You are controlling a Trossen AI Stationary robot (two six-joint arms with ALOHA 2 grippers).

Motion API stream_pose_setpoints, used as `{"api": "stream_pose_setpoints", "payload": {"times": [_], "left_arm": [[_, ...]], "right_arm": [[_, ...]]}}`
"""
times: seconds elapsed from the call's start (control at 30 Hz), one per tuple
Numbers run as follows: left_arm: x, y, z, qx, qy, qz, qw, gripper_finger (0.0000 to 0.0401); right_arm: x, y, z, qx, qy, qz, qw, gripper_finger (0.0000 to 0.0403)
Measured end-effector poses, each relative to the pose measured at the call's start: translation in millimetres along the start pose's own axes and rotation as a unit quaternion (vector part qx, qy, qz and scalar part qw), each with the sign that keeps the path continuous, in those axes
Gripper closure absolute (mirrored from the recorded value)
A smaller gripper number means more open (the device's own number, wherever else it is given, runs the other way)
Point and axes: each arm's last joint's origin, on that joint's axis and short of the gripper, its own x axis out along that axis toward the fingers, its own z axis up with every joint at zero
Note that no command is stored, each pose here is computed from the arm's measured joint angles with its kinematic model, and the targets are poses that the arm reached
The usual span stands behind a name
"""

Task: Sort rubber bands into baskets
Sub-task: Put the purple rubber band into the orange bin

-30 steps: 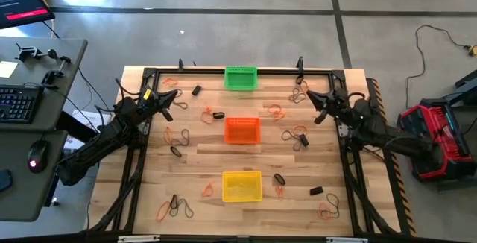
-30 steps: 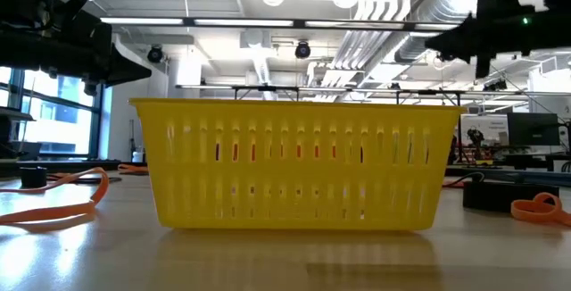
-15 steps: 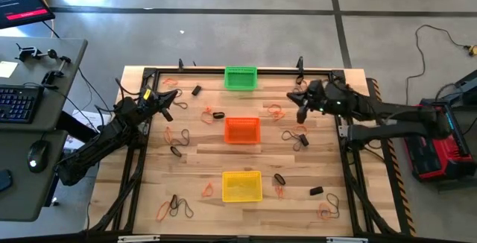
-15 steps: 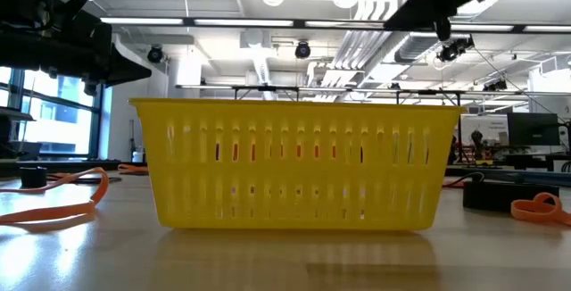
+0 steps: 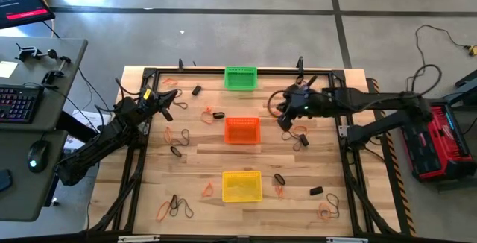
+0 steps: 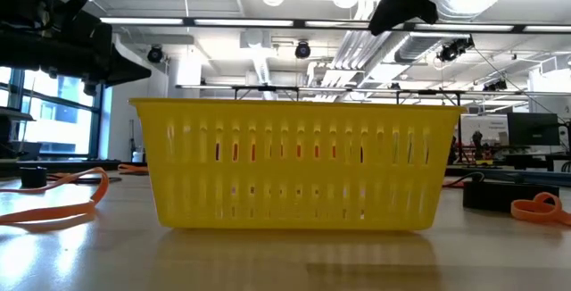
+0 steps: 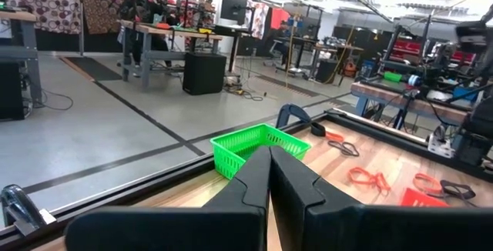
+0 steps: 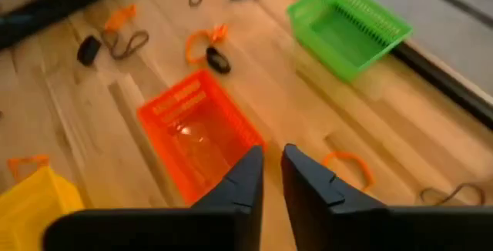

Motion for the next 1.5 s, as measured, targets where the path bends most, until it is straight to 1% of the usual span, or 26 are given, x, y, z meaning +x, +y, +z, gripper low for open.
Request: {"api": "stream_pose_setpoints", "payload": {"times": [0.2, 0.33, 0.6, 0.8, 1.1, 1.17, 1.37, 1.5], "left_arm": [[0, 2, 0, 0.000, -0.001, 0.008, 1.000, 0.0401], [0, 2, 0, 0.000, -0.001, 0.009, 1.000, 0.0401], [0, 2, 0, 0.000, -0.001, 0.009, 1.000, 0.0401], [0, 2, 0, 0.000, -0.001, 0.009, 1.000, 0.0401], [0, 2, 0, 0.000, -0.001, 0.008, 1.000, 0.0401], [0, 2, 0, 0.000, -0.001, 0.008, 1.000, 0.0401], [0, 2, 0, 0.000, -0.001, 0.009, 1.000, 0.0401], [0, 2, 0, 0.000, -0.001, 0.009, 1.000, 0.0401]], "right_arm": [[12, 25, 1, 0.006, 0.064, -0.018, 0.998, 0.0298], [20, 36, -3, 0.011, 0.108, -0.036, 0.993, 0.0283], [41, 43, -9, 0.029, 0.178, -0.031, 0.983, 0.0281], [59, 42, -15, 0.027, 0.222, -0.049, 0.973, 0.0280], [89, 41, -22, 0.042, 0.297, -0.036, 0.953, 0.0280], [94, 41, -25, 0.038, 0.314, -0.037, 0.948, 0.0280], [102, 40, -32, 0.033, 0.347, -0.048, 0.936, 0.0280], [102, 40, -32, 0.036, 0.349, -0.048, 0.935, 0.0280]]}}
